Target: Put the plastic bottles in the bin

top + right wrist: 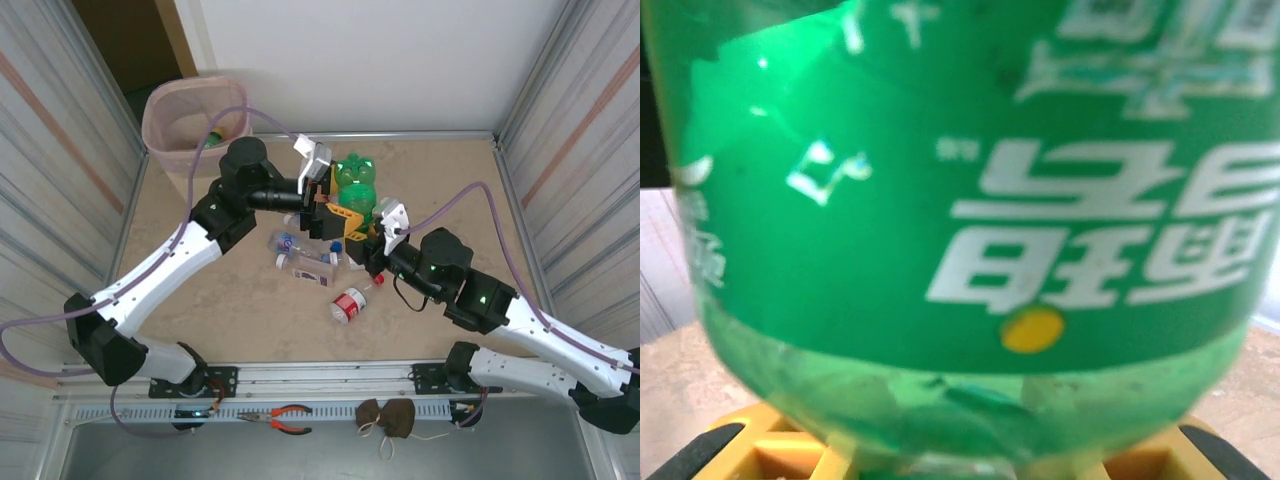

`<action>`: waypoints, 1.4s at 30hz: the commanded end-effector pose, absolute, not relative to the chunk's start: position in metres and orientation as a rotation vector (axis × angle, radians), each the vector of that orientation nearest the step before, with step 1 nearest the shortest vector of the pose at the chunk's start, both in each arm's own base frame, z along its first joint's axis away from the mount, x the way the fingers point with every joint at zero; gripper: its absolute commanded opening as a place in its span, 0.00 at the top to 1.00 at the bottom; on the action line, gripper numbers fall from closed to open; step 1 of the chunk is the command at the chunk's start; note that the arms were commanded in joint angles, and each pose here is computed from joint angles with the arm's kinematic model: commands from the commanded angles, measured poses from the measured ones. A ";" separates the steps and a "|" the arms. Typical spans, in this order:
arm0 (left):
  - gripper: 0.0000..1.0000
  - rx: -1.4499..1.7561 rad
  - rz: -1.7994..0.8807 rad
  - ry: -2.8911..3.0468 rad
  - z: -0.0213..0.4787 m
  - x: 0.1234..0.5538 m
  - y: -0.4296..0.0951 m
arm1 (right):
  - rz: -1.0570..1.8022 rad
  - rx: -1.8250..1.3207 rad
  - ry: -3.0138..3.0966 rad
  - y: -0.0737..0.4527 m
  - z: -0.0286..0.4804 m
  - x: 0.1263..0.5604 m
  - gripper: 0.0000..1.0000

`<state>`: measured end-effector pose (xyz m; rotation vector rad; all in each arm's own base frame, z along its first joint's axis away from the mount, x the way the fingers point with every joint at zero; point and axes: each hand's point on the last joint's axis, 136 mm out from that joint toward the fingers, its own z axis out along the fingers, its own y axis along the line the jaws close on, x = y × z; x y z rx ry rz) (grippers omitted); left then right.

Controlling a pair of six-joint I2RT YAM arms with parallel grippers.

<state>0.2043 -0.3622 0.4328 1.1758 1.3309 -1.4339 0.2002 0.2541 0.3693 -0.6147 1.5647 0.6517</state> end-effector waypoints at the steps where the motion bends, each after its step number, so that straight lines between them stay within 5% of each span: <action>1: 0.10 1.171 -1.430 1.252 0.454 0.201 -0.363 | 0.648 -0.548 1.470 0.246 0.404 0.205 0.93; 17: 0.35 1.177 -1.435 1.225 0.457 0.199 -0.366 | 0.655 -0.536 1.475 0.244 0.404 0.206 0.89; 22: 0.39 1.164 -1.395 1.244 0.458 0.203 -0.364 | 0.654 -0.534 1.479 0.243 0.404 0.206 0.79; 33: 0.46 1.034 -1.282 1.362 0.458 0.241 -0.336 | 0.624 -0.490 1.490 0.226 0.404 0.205 0.41; 42: 0.46 0.780 -0.899 1.633 0.454 0.318 -0.249 | 0.594 -0.446 1.503 0.209 0.403 0.204 0.32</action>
